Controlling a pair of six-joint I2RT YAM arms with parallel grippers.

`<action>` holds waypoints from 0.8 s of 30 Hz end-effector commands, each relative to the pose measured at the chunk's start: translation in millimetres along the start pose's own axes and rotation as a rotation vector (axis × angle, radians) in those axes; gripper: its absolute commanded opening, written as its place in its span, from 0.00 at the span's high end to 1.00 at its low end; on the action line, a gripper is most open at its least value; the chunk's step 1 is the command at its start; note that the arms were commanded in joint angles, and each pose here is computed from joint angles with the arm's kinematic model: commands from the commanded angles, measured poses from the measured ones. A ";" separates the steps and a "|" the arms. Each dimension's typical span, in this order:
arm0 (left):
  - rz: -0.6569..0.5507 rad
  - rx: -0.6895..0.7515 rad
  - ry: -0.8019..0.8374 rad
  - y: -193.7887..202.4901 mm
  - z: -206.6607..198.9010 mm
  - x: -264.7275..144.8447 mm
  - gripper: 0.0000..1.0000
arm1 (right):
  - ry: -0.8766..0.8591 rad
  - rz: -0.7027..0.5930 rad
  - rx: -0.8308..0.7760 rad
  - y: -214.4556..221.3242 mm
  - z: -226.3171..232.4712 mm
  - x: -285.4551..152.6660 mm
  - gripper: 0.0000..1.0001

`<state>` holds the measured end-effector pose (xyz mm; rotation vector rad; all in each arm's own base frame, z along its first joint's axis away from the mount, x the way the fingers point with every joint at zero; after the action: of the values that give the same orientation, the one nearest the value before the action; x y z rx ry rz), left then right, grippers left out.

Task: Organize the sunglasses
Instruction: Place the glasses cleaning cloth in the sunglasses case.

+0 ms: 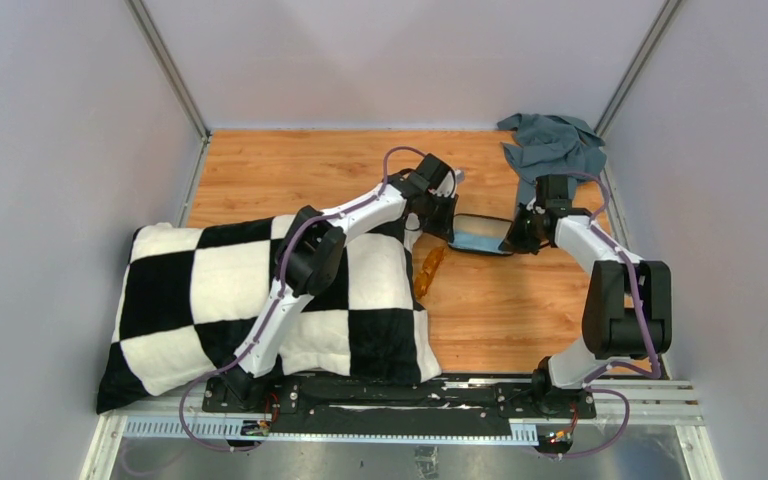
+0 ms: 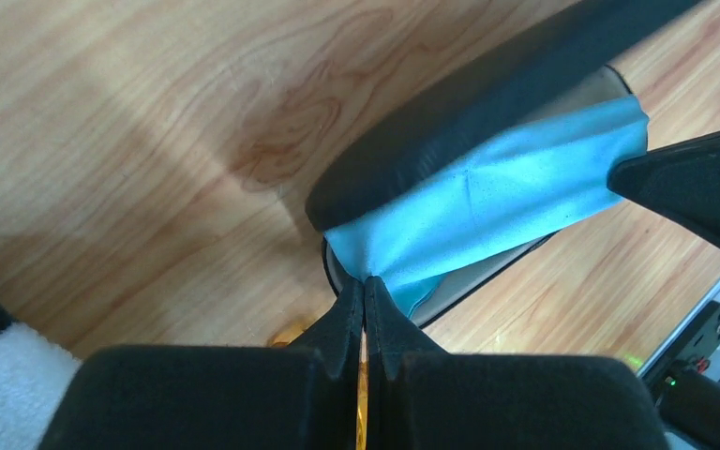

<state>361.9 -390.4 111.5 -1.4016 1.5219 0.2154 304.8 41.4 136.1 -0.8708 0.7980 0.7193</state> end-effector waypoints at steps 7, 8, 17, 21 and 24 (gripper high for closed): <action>0.036 0.051 -0.004 20.4 -13.5 3.8 1.00 | 0.031 0.007 -0.055 24.1 -16.1 8.6 1.00; 0.035 0.050 -0.003 21.1 -13.9 4.5 1.00 | 0.025 -0.005 -0.059 24.5 -16.8 8.7 1.00; -0.001 0.046 -0.035 19.1 -13.1 0.2 1.00 | 0.036 -0.062 -0.090 18.4 -18.9 11.3 1.00; 0.001 0.044 -0.047 20.8 -11.8 -0.4 1.00 | 0.033 -0.101 -0.085 12.6 -16.6 12.0 1.00; 0.006 0.042 -0.051 22.4 -10.8 0.6 1.00 | 0.042 -0.107 -0.091 8.7 -16.4 14.2 1.00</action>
<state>339.0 -394.7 94.9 -1.3499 1.5160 0.2237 295.1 35.7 111.6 -0.9518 0.7628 0.6861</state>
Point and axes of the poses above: each gripper's point midway between its finger pads, its own x axis out along the fingers, its own z axis along the line the jaws close on, y = z × x, the point moved 8 cm from there along -x, back along the fingers, and after that the axes turned 3 degrees about x, right-handed, at the moved point
